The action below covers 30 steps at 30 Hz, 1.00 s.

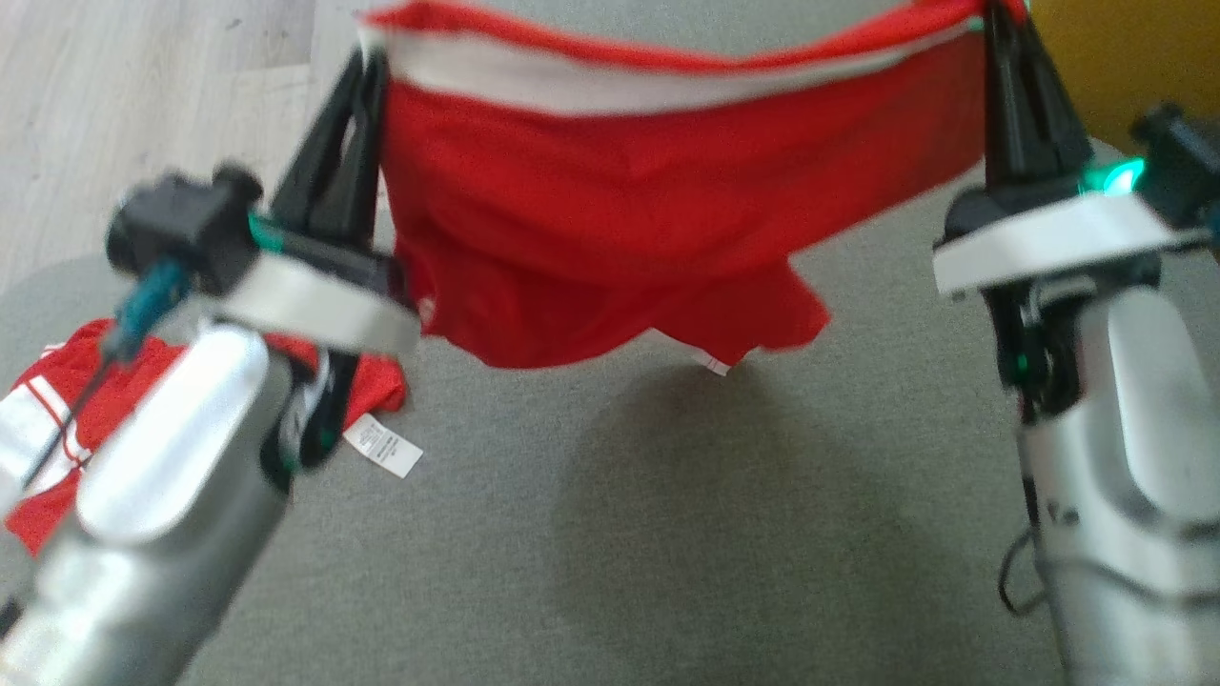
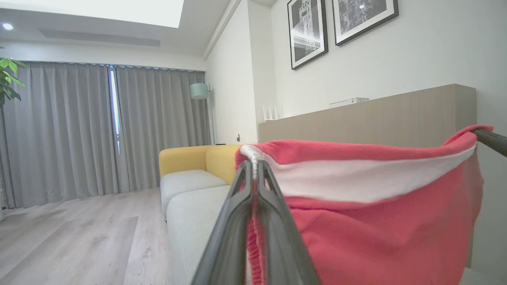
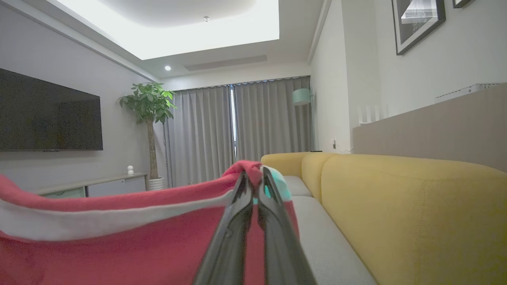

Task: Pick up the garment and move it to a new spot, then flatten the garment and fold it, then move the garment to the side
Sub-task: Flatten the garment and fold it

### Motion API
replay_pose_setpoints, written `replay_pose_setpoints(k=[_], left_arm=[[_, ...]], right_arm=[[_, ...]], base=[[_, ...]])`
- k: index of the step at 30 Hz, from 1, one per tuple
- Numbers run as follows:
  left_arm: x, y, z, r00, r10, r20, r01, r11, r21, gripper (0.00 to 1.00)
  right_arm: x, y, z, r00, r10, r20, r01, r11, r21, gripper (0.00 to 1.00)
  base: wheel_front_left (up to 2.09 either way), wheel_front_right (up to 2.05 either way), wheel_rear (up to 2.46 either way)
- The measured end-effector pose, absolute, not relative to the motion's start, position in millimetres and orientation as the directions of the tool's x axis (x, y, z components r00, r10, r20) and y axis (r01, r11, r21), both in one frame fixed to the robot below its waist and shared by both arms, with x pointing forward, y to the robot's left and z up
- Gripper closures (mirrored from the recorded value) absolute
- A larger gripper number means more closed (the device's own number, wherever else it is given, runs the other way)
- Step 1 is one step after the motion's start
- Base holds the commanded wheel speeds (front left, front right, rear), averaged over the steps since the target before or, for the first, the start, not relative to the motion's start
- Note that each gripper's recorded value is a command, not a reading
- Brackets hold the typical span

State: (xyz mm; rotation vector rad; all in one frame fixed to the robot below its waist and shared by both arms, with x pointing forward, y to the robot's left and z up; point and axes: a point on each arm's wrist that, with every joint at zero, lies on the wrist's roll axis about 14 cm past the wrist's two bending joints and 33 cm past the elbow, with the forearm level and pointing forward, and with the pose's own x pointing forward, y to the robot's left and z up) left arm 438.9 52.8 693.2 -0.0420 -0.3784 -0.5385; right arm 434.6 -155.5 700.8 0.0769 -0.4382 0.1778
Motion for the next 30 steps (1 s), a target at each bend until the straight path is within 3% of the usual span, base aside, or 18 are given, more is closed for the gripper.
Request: replay_pose_setpoints(k=[10, 16, 21, 23, 30], left_arm=[[380.9, 49.7, 687.8, 0.773, -0.530, 0.348, 0.567, 0.824, -0.006, 1.00], [392.2, 45.1, 681.7, 0.776, -0.559, 0.293, 0.586, 0.810, -0.005, 1.00], [432.7, 46.1, 672.5, 0.796, -0.552, 0.251, 0.573, 0.820, -0.015, 1.00], [477.2, 46.9, 676.7, 0.802, -0.544, 0.247, 0.564, 0.825, -0.015, 1.00], [579.2, 43.9, 709.5, 0.787, -0.516, 0.338, 0.549, 0.836, -0.002, 1.00]], right_arm=[[390.8, -182.4, 685.8, 0.924, 0.094, 0.371, -0.123, 0.991, 0.055, 1.00], [393.0, -190.5, 677.8, 0.946, 0.074, 0.315, -0.098, 0.993, 0.062, 1.00], [428.2, -194.0, 658.9, 0.974, 0.070, 0.217, -0.094, 0.990, 0.102, 1.00], [469.4, -196.1, 657.3, 0.981, 0.068, 0.181, -0.090, 0.989, 0.113, 1.00], [569.6, -195.7, 705.3, 0.951, 0.060, 0.304, -0.079, 0.996, 0.050, 1.00]], base=[[0.00, 0.00, 0.00], [0.00, 0.00, 0.00], [0.00, 0.00, 0.00], [0.00, 0.00, 0.00], [0.00, 0.00, 0.00]])
